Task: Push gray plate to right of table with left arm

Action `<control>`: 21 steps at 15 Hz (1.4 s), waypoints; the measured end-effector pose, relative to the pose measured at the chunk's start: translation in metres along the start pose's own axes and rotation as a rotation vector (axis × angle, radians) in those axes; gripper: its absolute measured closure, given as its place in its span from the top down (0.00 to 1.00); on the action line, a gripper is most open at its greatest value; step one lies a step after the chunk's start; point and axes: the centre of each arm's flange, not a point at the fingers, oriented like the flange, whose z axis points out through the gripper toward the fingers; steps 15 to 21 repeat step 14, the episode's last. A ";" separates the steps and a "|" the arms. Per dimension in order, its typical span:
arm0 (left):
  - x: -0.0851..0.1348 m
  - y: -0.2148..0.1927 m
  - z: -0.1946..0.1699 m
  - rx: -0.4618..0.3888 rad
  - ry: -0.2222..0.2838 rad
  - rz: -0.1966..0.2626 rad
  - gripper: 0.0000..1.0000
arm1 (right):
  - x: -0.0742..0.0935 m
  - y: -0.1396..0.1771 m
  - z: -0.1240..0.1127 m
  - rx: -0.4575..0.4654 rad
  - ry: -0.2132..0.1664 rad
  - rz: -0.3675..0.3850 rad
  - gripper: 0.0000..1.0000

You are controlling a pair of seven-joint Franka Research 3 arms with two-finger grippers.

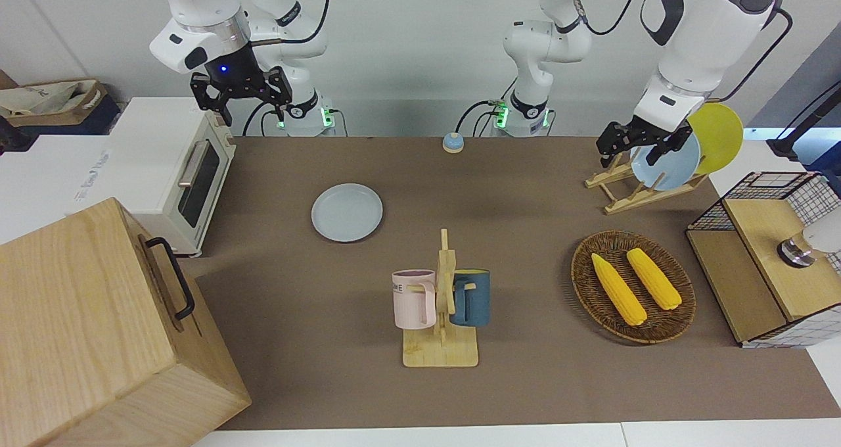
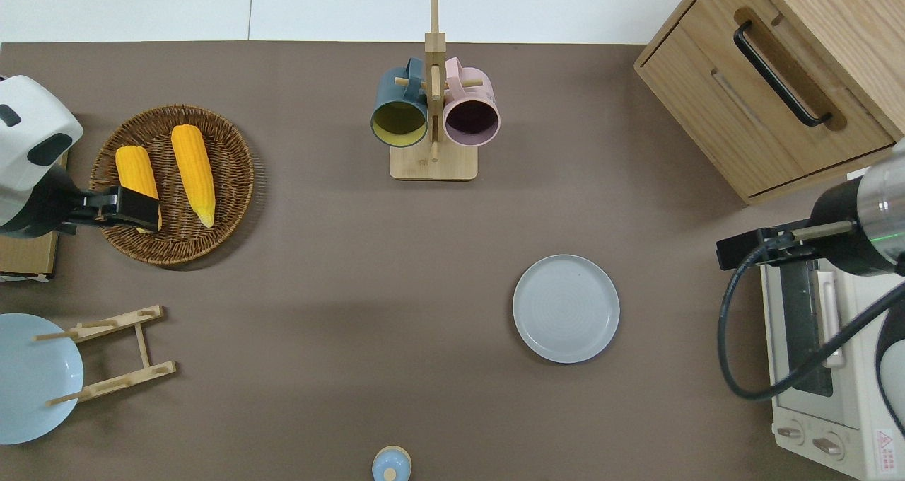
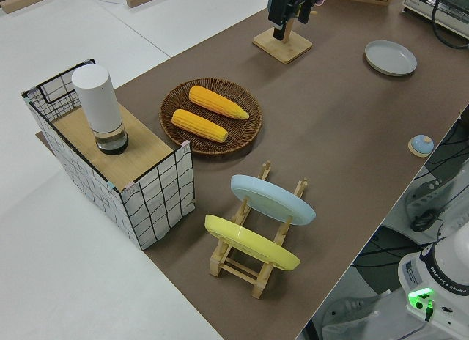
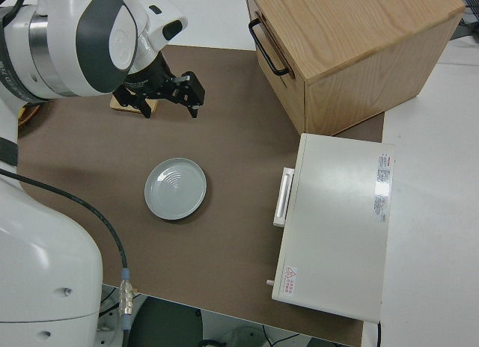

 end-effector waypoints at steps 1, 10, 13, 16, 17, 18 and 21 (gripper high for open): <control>0.000 -0.002 0.000 -0.002 -0.001 0.001 1.00 | 0.000 0.000 0.000 0.000 0.000 0.000 0.99; 0.006 -0.019 0.004 -0.005 0.015 -0.013 1.00 | 0.000 0.000 0.000 0.000 0.000 0.000 0.99; 0.006 -0.022 0.004 -0.005 0.015 -0.034 1.00 | 0.000 0.000 0.000 0.000 0.000 0.000 0.99; 0.006 -0.022 0.004 -0.005 0.015 -0.034 1.00 | 0.000 0.000 0.000 0.000 0.000 0.000 0.99; 0.006 -0.022 0.004 -0.005 0.015 -0.034 1.00 | 0.000 0.000 0.000 0.000 0.000 0.000 0.99; 0.006 -0.022 0.004 -0.005 0.015 -0.034 1.00 | 0.000 0.000 0.000 0.000 0.000 0.000 0.99; 0.006 -0.022 0.004 -0.005 0.015 -0.034 1.00 | 0.000 0.000 0.000 0.000 0.000 0.000 0.99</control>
